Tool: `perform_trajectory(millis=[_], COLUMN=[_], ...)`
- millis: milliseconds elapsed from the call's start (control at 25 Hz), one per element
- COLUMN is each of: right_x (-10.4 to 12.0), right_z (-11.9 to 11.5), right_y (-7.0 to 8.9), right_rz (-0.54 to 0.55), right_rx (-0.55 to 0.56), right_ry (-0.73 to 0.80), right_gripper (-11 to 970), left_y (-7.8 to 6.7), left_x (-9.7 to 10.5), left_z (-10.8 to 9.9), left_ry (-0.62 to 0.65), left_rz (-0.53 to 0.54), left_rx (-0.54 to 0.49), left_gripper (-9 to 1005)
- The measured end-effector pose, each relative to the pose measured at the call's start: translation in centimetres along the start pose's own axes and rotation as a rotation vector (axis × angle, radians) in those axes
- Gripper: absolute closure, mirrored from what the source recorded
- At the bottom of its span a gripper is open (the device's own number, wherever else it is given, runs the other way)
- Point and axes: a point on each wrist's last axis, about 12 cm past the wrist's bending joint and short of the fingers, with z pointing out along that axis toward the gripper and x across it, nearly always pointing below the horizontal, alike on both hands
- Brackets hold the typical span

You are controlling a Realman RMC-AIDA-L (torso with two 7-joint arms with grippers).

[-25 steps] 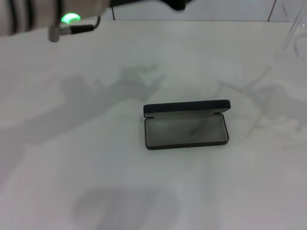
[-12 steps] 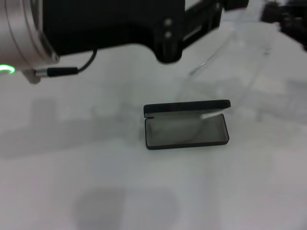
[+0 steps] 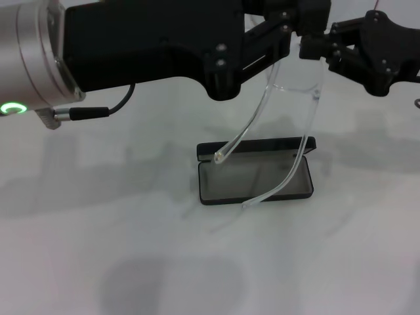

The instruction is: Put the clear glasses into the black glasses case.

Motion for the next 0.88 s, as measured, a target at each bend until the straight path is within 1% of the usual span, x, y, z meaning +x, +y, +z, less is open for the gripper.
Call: perform_trajectory(millis=[160,400,880], right_x=[-0.32,-0.82,-0.88], right_z=[-0.24,-0.59,-0.28], right_y=[0.38,0.68,0.82], right_rz=[-0.001,-0.011,-0.010], right_rx=[-0.021,-0.042,-0.062], right_ry=[-0.052,-0.087,-0.094], right_gripper=[922,922,921], left_y=[0.24,0.49,0.69], left_x=[0.43,0.85,1.07], left_z=[-0.13,-0.19,-0.10], left_ry=[0.005,0.008,0.003], left_rz=[-0.010,-0.008,-0.001], left_rx=[-0.007,-0.011,-0.014], left_gripper=[900,899,899])
